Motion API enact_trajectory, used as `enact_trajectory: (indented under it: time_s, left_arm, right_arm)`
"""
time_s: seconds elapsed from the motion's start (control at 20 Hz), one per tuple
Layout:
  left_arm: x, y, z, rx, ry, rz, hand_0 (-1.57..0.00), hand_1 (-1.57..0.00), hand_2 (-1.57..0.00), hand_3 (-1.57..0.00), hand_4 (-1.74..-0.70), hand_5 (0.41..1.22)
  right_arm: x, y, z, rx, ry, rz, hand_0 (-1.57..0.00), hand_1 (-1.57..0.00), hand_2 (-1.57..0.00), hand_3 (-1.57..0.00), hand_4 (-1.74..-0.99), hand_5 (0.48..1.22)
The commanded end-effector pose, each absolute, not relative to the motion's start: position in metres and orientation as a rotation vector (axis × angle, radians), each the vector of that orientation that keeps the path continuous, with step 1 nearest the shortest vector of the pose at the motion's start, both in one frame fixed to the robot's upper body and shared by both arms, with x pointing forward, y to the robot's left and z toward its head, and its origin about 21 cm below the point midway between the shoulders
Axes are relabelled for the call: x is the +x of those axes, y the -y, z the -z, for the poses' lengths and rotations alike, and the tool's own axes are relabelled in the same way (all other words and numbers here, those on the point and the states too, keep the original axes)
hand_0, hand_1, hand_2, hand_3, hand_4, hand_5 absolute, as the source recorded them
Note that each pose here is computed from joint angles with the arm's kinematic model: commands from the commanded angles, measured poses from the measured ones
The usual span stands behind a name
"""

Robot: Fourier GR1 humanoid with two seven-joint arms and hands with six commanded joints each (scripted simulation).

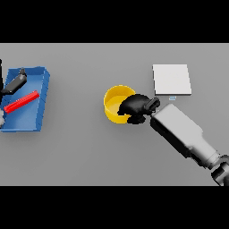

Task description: Pick up the red beaker and tilt it to pour out 1 green nut into yellow bowl. Pick up the yellow bowl and place it on the metallic measuring scale.

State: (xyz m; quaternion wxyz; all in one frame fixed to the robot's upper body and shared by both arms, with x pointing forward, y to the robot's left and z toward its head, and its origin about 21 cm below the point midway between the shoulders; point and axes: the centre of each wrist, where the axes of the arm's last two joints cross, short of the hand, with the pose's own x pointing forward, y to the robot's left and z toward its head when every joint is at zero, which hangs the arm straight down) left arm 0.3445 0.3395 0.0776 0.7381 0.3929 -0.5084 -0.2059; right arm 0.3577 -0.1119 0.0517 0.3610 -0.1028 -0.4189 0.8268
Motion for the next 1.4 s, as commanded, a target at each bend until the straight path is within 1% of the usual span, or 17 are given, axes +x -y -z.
enact_trajectory:
  time_s: [0.0, 0.05, 0.1, 0.2, 0.3, 0.35, 0.4, 0.45, 0.55, 0.65, 0.75, 0.85, 0.95, 1.05, 1.15, 1.2, 1.35]
  left_arm:
    - [0.344, -0.339, -0.077, 0.859, 1.114, 0.452, 0.0, 0.0, 0.0, 0.0, -0.74, 0.689]
    - [0.346, -0.341, -0.073, 0.859, 1.103, 0.447, 0.0, 0.0, 0.0, 0.0, -0.74, 0.688]
    - [0.346, -0.343, -0.076, 0.864, 1.107, 0.451, 0.0, 0.0, 0.0, 0.0, -0.73, 0.686]
    - [0.345, -0.342, -0.074, 0.854, 1.114, 0.447, 0.0, 0.0, 0.0, 0.0, -0.73, 0.685]
    - [0.343, -0.343, -0.075, 0.862, 1.116, 0.456, 0.0, 0.0, 0.0, 0.0, -0.73, 0.69]
    - [0.344, -0.343, -0.076, 0.863, 1.115, 0.455, 0.0, 0.0, 0.0, 0.0, -0.73, 0.691]
    - [0.345, -0.343, -0.078, 0.863, 1.117, 0.454, 0.0, 0.0, 0.0, 0.0, -0.73, 0.692]
    - [0.348, -0.341, -0.08, 0.862, 1.121, 0.45, 0.0, 0.0, 0.0, 0.0, -0.74, 0.69]
    - [0.35, -0.342, -0.08, 0.857, 1.115, 0.456, 0.0, 0.0, 0.0, 0.0, -0.73, 0.697]
    - [0.348, -0.346, -0.083, 0.87, 1.124, 0.453, 0.0, 0.0, 0.0, 0.0, -0.74, 0.693]
    - [0.349, -0.346, -0.079, 0.862, 1.119, 0.446, 0.0, 0.0, 0.0, 0.0, -0.74, 0.697]
    - [0.347, -0.347, -0.082, 0.863, 1.137, 0.446, 0.0, 0.0, 0.0, 0.0, -0.75, 0.697]
    - [0.345, -0.349, -0.083, 0.873, 1.117, 0.445, 0.0, 0.0, 0.0, 0.0, -0.74, 0.702]
    - [0.345, -0.344, -0.085, 0.872, 1.124, 0.454, 0.0, 0.0, 0.0, 0.0, -0.74, 0.708]
    - [0.343, -0.346, -0.083, 0.877, 1.115, 0.454, 0.0, 0.0, 0.0, 0.0, -0.74, 0.71]
    - [0.344, -0.346, -0.087, 0.881, 1.119, 0.445, 0.0, 0.0, 0.0, 0.0, -0.74, 0.708]
    - [0.345, -0.341, -0.09, 0.867, 1.119, 0.444, 0.0, 0.0, 0.0, 0.0, -0.74, 0.703]
  right_arm:
    - [0.356, 0.113, -0.05, -0.273, 1.086, -2.13, -1.47, -1.47, -1.28, -1.37, -1.702, 1.195]
    - [0.357, 0.113, -0.052, -0.268, 1.09, -2.122, -1.49, -1.49, -1.29, -1.39, -1.71, 1.2]
    - [0.356, 0.117, -0.053, -0.258, 1.1, -2.119, -1.51, -1.51, -1.29, -1.39, -1.716, 1.204]
    - [0.357, 0.115, -0.058, -0.271, 1.123, -2.13, -1.53, -1.53, -1.31, -1.4, -1.725, 1.21]
    - [0.359, 0.118, -0.069, -0.283, 1.131, -2.122, -1.55, -1.55, -1.36, -1.34, -1.731, 1.214]
    - [0.36, 0.116, -0.075, -0.295, 1.132, -2.113, -1.55, -1.55, -1.37, -1.31, -1.733, 1.215]
    - [0.358, 0.121, -0.08, -0.301, 1.139, -2.109, -1.55, -1.55, -1.39, -1.29, -1.735, 1.217]
    - [0.359, 0.12, -0.088, -0.323, 1.14, -2.109, -1.56, -1.56, -1.4, -1.27, -1.736, 1.217]
    - [0.363, 0.124, -0.106, -0.349, 1.154, -2.092, -1.56, -1.56, -1.42, -1.24, -1.738, 1.219]
    - [0.362, 0.128, -0.116, -0.403, 1.177, -2.064, -1.57, -1.57, -1.42, -1.27, -1.739, 1.22]
    - [0.363, 0.139, -0.122, -0.416, 1.196, -2.041, -1.57, -1.57, -1.44, -1.27, -1.74, 1.22]
    - [0.368, 0.155, -0.126, -0.426, 1.207, -2.007, -1.57, -1.57, -1.44, -1.38, -1.74, 1.22]
    - [0.373, 0.166, -0.13, -0.473, 1.188, -1.965, -1.57, -1.57, -1.47, -1.31, -1.74, 1.22]
    - [0.381, 0.178, -0.137, -0.513, 1.197, -1.928, -1.57, -1.57, -1.49, -1.26, -1.741, 1.221]
    - [0.387, 0.196, -0.139, -0.561, 1.207, -1.89, -1.57, -1.57, -1.52, -1.23, -1.741, 1.221]
    - [0.392, 0.203, -0.142, -0.604, 1.203, -1.864, -1.57, -1.57, -1.53, -1.22, -1.741, 1.221]
    - [0.403, 0.223, -0.138, -0.641, 1.202, -1.803, -1.57, -1.57, -1.53, -1.19, -1.741, 1.221]
